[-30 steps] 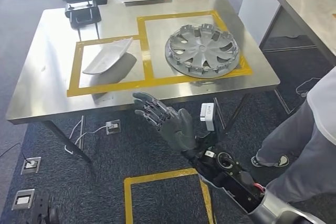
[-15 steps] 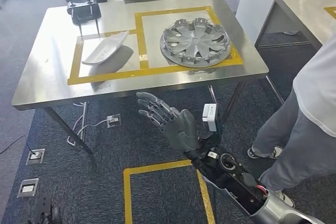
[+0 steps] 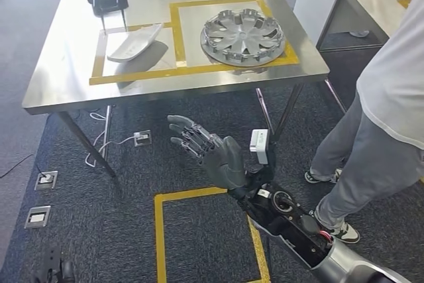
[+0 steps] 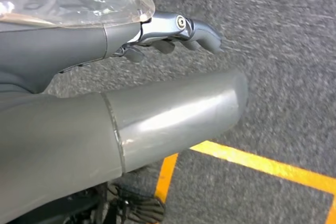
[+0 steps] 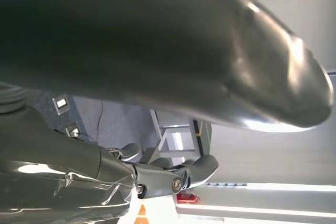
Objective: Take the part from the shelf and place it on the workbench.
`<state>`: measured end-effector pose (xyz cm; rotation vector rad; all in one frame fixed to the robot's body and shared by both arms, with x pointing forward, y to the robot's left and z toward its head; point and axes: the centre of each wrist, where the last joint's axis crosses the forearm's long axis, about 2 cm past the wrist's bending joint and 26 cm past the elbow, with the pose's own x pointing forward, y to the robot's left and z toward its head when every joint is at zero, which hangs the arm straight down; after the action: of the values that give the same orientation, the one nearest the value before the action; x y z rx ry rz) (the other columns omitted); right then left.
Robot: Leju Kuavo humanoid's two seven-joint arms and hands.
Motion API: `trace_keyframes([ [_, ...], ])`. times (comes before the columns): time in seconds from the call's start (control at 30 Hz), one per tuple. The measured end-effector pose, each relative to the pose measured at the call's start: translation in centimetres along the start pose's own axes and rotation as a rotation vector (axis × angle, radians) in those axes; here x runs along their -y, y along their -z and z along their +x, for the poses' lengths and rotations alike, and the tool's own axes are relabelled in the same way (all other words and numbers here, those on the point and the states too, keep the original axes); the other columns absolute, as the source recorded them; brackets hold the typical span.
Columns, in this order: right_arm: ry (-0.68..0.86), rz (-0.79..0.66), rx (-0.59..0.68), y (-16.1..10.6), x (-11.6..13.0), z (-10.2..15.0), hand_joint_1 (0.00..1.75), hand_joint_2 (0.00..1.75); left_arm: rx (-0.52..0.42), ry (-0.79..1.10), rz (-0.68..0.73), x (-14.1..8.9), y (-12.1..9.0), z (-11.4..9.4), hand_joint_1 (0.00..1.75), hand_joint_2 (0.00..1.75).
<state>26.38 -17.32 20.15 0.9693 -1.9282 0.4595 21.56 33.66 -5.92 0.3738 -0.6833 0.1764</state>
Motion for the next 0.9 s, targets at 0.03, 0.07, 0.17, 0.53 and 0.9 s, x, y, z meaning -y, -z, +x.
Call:
trace_keyframes([
  [0.03, 0.001, -0.001, -0.002, 0.0, 0.0, 0.0, 0.00, 0.00, 0.000, 0.000, 0.001, 0.0, 0.0, -0.1, 0.00, 0.00],
  [0.07, 0.001, -0.002, -0.003, -0.1, 0.0, -0.1, 0.00, 0.00, 0.001, 0.000, 0.001, 0.0, 0.0, -0.1, 0.00, 0.00],
  [0.17, 0.002, -0.004, -0.006, -0.1, 0.0, -0.2, 0.00, 0.00, 0.004, 0.001, 0.004, -0.1, 0.0, -0.2, 0.00, 0.00],
  [0.53, 0.012, -0.021, -0.012, -0.2, 0.0, -0.2, 0.00, 0.00, 0.006, -0.006, 0.019, -0.4, 0.0, -0.5, 0.00, 0.00],
  [0.9, -0.007, -0.048, -0.010, -0.4, 0.0, -0.4, 0.00, 0.00, 0.000, -0.010, 0.034, -0.9, 0.0, -1.0, 0.00, 0.00],
])
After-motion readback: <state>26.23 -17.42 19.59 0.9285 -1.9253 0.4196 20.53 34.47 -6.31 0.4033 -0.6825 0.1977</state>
